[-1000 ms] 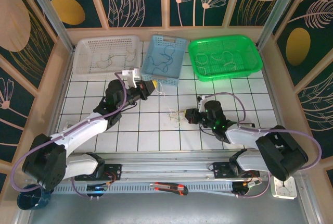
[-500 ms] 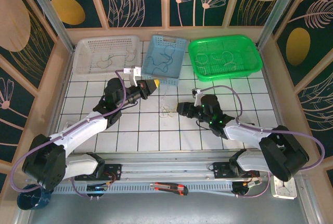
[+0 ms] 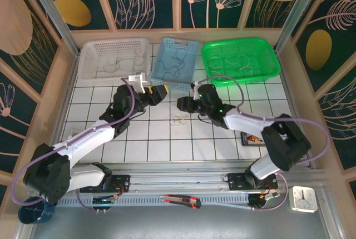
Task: Untangle the cables
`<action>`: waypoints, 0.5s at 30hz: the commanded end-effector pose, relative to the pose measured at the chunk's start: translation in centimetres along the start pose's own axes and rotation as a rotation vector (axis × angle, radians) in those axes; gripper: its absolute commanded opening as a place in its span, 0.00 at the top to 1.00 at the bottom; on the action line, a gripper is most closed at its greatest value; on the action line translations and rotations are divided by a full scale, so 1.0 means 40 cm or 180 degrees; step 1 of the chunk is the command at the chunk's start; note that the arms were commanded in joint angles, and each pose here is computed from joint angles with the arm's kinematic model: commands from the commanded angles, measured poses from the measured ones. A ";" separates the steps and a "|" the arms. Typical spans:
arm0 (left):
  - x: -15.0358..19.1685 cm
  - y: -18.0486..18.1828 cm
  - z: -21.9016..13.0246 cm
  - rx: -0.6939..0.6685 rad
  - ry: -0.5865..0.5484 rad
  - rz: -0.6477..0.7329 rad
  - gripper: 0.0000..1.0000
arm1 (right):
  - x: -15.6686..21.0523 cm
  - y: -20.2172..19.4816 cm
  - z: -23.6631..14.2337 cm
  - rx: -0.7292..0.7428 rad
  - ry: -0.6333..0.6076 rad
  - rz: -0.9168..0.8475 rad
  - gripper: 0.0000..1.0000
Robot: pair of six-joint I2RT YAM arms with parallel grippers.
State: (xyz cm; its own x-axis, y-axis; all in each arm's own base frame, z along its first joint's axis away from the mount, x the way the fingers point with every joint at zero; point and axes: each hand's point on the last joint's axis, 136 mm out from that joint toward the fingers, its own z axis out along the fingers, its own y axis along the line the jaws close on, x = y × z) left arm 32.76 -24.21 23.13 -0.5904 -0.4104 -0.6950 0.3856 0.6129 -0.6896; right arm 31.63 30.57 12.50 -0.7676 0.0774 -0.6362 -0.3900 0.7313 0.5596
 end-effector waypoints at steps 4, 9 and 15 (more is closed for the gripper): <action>-0.018 0.067 -0.034 -0.0393 -0.0231 0.0023 0.28 | 0.072 -0.035 0.096 0.0342 0.0505 -0.0021 0.50; -0.021 0.077 -0.043 -0.0421 -0.0260 0.0009 0.18 | 0.084 -0.049 0.138 0.0432 0.0597 0.0001 0.51; -0.015 0.085 -0.050 -0.0423 -0.0272 -0.0007 0.04 | 0.091 -0.062 0.178 0.0477 0.0680 0.0004 0.62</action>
State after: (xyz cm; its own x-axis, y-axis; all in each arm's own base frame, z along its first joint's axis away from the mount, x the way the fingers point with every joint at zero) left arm 33.08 -21.14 21.55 -0.5433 -0.4530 -0.7069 0.2898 0.6890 -0.6643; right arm 32.91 33.49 5.20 -0.8668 -0.0392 -0.4970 -0.3153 0.8154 0.4856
